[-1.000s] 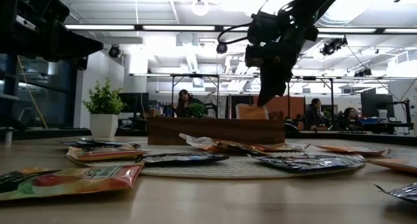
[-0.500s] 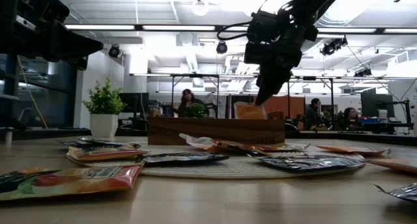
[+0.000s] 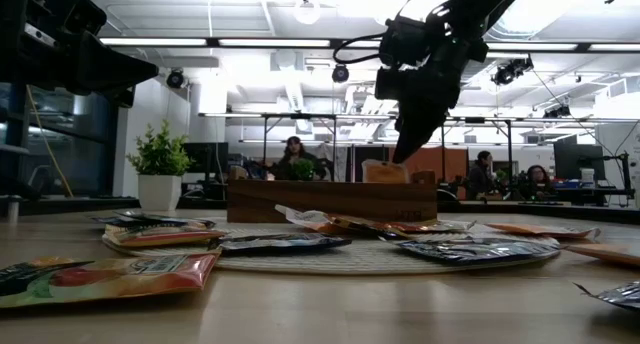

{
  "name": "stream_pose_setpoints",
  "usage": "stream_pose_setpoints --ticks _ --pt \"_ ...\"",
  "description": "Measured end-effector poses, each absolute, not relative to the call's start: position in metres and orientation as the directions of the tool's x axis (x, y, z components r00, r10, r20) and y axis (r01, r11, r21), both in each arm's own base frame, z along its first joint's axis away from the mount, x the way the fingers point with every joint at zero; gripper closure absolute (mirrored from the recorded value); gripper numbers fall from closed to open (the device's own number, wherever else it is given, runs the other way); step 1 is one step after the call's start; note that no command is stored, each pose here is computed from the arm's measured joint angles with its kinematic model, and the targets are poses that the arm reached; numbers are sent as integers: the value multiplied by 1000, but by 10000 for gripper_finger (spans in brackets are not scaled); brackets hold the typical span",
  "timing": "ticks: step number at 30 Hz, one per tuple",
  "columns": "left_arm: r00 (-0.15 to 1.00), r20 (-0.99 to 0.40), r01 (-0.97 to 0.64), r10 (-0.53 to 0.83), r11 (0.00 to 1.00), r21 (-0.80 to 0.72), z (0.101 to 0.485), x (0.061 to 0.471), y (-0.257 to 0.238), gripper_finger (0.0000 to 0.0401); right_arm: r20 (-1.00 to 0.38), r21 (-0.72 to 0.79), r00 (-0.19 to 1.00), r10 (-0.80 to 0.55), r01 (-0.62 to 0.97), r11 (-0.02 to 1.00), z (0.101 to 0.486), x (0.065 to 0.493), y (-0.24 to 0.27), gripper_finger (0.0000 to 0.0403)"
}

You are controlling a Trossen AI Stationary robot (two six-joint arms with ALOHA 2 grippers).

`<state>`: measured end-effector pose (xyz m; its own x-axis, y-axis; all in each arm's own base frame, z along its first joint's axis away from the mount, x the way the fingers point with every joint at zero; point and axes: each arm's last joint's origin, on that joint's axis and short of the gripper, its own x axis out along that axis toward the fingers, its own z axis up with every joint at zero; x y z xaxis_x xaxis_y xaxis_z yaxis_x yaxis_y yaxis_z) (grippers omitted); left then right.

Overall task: Pick & Place Tea
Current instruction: Put the white tea bag into the right section of the wooden organizer

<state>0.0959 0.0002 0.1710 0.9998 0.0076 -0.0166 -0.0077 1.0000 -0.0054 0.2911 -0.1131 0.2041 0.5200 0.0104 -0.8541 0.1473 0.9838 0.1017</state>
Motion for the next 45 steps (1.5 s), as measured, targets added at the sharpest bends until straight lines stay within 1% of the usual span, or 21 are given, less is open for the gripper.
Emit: stream_pose_setpoints --ticks 7,11,15,18,21,24,27,31,33,37,40,45 --pt "1000 -17 -7 7 1000 -6 171 96 0 400 -819 -25 551 -156 237 971 231 280 -113 238" --pt "1000 -17 -7 7 1000 -5 171 96 0 400 -823 6 534 -194 349 937 246 266 -106 223" --pt "1000 -17 -8 8 1000 -5 171 96 0 400 -884 88 445 -145 461 883 256 245 -85 219" --pt "1000 -17 -8 7 1000 -5 171 96 0 400 -929 145 364 -72 535 833 261 227 -69 219" --pt "1000 -17 -8 7 1000 -5 171 96 0 400 -952 200 307 7 602 773 264 214 -53 219" --pt "1000 -17 -7 7 1000 -5 171 96 0 400 -951 271 294 92 657 704 254 200 -37 219" --pt "1000 -17 -8 8 1000 -5 171 96 0 400 -940 333 304 156 710 620 233 187 -21 219" --pt "1000 -17 -8 8 1000 -5 171 96 0 400 -911 413 352 216 765 494 203 174 -3 219" --pt "1000 -17 -8 8 1000 -5 171 96 0 400 -892 452 386 234 770 451 192 172 4 219" --pt "1000 -17 -9 9 1000 -5 171 96 0 400 -865 501 435 248 768 398 174 171 13 219" --pt "1000 -17 -9 9 1000 -5 171 96 0 400 -871 490 430 238 790 369 162 168 15 219" --pt "1000 -16 -9 9 1000 -5 171 96 0 400 -895 445 392 214 822 354 149 166 16 219"
